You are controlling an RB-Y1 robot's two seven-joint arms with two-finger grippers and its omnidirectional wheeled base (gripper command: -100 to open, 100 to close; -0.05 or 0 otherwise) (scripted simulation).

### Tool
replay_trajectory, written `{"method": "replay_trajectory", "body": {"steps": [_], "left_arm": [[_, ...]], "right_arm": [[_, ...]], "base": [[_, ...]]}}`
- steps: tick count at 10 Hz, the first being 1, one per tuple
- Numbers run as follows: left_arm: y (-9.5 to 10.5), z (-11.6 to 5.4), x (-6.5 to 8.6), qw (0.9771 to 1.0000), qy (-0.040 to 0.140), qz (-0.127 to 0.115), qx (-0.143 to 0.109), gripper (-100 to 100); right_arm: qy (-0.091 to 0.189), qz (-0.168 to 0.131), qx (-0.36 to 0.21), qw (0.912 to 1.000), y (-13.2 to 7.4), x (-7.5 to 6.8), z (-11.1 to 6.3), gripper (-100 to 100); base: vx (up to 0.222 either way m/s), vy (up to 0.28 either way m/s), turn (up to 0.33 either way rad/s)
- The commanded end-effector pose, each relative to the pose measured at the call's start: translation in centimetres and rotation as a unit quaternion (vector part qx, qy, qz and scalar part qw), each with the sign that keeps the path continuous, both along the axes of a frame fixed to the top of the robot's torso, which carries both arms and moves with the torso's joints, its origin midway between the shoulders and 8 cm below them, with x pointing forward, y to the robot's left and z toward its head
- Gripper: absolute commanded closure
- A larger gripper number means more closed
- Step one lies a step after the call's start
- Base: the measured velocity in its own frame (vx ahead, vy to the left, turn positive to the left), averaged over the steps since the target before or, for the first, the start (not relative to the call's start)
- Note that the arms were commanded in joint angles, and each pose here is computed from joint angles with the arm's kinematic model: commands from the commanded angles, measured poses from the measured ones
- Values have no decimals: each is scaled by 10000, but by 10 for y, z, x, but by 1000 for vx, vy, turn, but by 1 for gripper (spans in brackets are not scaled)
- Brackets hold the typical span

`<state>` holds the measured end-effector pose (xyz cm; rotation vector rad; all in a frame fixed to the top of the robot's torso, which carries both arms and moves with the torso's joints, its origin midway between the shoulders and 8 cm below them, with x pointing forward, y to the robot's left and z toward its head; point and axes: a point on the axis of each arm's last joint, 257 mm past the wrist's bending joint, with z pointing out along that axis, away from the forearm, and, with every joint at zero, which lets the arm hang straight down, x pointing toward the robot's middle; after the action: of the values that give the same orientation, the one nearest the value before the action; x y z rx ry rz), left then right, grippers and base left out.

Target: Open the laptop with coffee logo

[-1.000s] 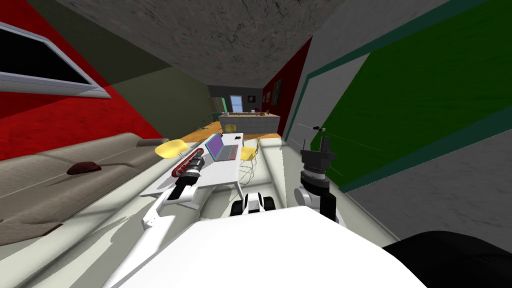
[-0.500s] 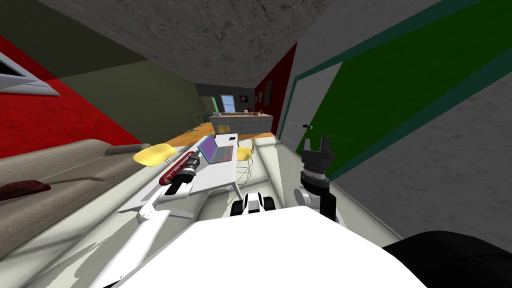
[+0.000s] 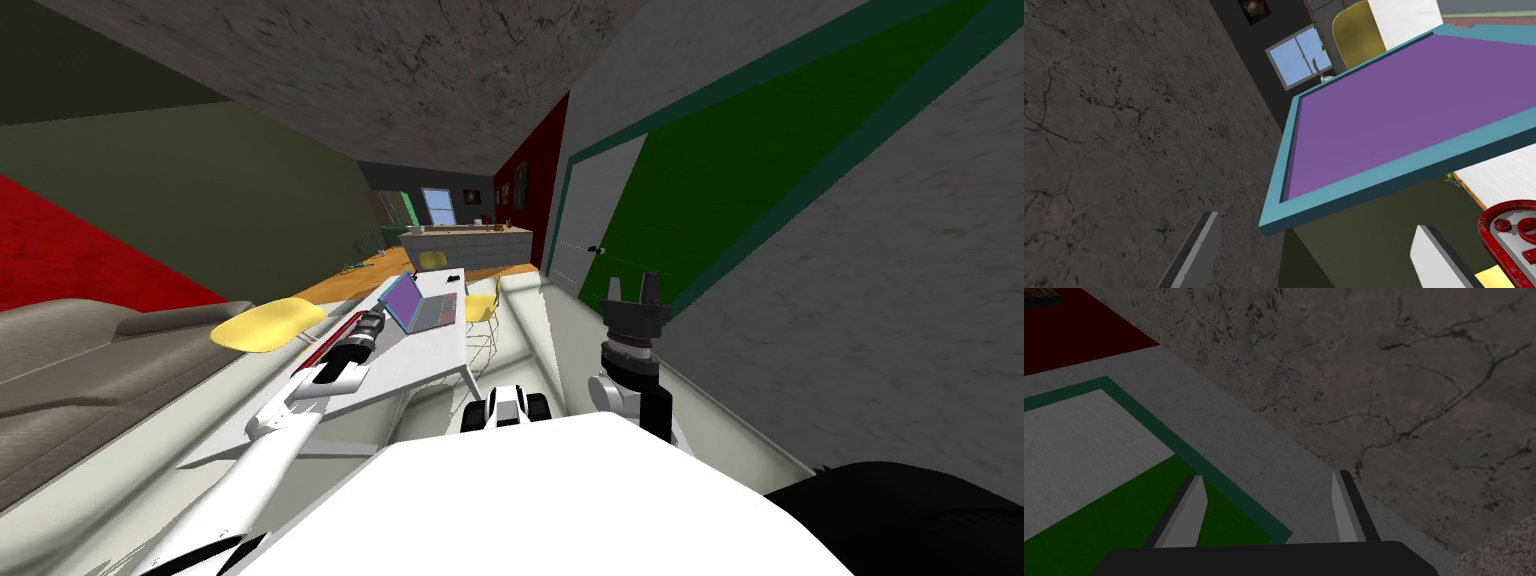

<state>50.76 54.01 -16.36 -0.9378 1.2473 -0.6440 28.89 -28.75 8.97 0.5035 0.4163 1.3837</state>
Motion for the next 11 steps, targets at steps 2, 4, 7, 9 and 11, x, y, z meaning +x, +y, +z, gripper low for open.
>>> {"method": "replay_trajectory", "body": {"steps": [2, 4, 7, 9, 11], "left_arm": [[37, -2, 1, 9991, 215, 316, 175, -100], [49, -3, 0, 9985, 280, 423, 206, -100], [69, 1, -3, 9970, 263, 706, 199, -100], [78, 2, -4, 9960, 266, 828, 193, -100], [82, 3, -5, 9956, 264, 874, 187, -100]], "right_arm": [[0, 0, 0, 10000, 0, 0, 0, 0], [0, 0, 0, 10000, 0, 0, 0, 0], [0, 0, 0, 10000, 0, 0, 0, 0], [1, 0, 0, 10000, 0, 0, 0, 0], [0, 0, 0, 10000, 0, 0, 0, 0]], "base": [[-33, 30, -140], [-25, 23, -103], [-47, 38, -176], [-53, 38, -139], [-54, 31, -157]]}}
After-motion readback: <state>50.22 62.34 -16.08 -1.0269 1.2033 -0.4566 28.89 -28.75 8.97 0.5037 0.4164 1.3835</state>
